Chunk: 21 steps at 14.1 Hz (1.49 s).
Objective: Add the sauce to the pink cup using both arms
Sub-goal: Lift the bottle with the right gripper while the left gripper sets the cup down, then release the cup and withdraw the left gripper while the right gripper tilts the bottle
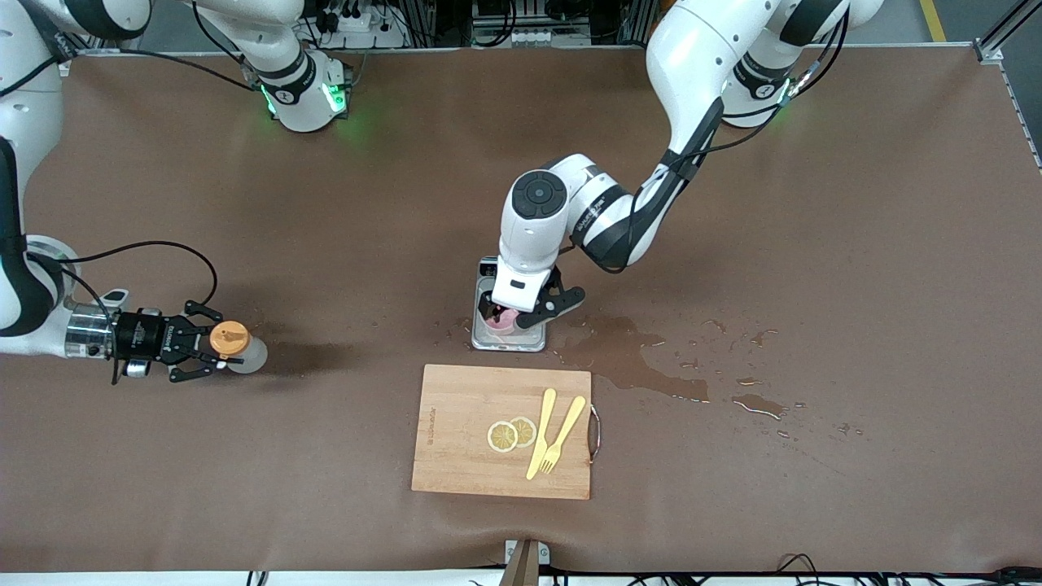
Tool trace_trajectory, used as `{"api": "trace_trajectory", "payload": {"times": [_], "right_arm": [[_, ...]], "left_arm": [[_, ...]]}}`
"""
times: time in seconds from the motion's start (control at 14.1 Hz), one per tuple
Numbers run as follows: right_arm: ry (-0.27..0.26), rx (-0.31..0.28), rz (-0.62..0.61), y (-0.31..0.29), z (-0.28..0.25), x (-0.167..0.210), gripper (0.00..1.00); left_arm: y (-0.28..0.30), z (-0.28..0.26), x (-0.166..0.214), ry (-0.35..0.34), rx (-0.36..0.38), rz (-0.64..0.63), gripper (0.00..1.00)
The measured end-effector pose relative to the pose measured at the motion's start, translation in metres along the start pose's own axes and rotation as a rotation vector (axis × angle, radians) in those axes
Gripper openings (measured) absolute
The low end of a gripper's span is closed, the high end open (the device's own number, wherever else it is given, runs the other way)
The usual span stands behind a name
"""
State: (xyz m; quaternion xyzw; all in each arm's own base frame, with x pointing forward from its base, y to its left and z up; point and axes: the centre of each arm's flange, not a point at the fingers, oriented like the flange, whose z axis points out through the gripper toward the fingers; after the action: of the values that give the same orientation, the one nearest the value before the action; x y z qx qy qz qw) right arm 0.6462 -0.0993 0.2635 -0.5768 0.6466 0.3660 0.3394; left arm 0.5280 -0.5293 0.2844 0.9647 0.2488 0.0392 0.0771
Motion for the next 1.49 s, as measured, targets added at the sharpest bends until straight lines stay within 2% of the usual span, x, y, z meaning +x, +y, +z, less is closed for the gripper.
{"api": "trace_trajectory", "payload": {"times": [0.14,0.28,0.57,1.14,1.35,1.49], "right_arm": [[0.030,0.005,0.014,-0.004,0.011,-0.018,0.47],[0.102,0.005,0.021,-0.008,0.022,-0.035,0.47],[0.254,-0.007,0.034,-0.013,0.052,-0.081,0.45],[0.491,-0.033,0.091,-0.019,0.113,-0.173,0.43],[0.536,-0.029,0.111,-0.016,0.136,-0.195,0.43],[0.589,-0.030,0.123,-0.012,0.149,-0.204,0.43]], "left_arm": [[0.002,-0.009,0.009,0.010,-0.014,-0.009,1.00],[-0.001,-0.019,0.023,0.019,-0.017,-0.017,1.00],[-0.012,-0.040,0.039,0.008,0.056,0.067,1.00],[-0.054,-0.073,0.096,-0.003,0.113,0.196,1.00],[-0.081,-0.085,0.117,-0.014,0.130,0.267,1.00],[-0.102,-0.096,0.132,-0.026,0.132,0.311,1.00]]}}
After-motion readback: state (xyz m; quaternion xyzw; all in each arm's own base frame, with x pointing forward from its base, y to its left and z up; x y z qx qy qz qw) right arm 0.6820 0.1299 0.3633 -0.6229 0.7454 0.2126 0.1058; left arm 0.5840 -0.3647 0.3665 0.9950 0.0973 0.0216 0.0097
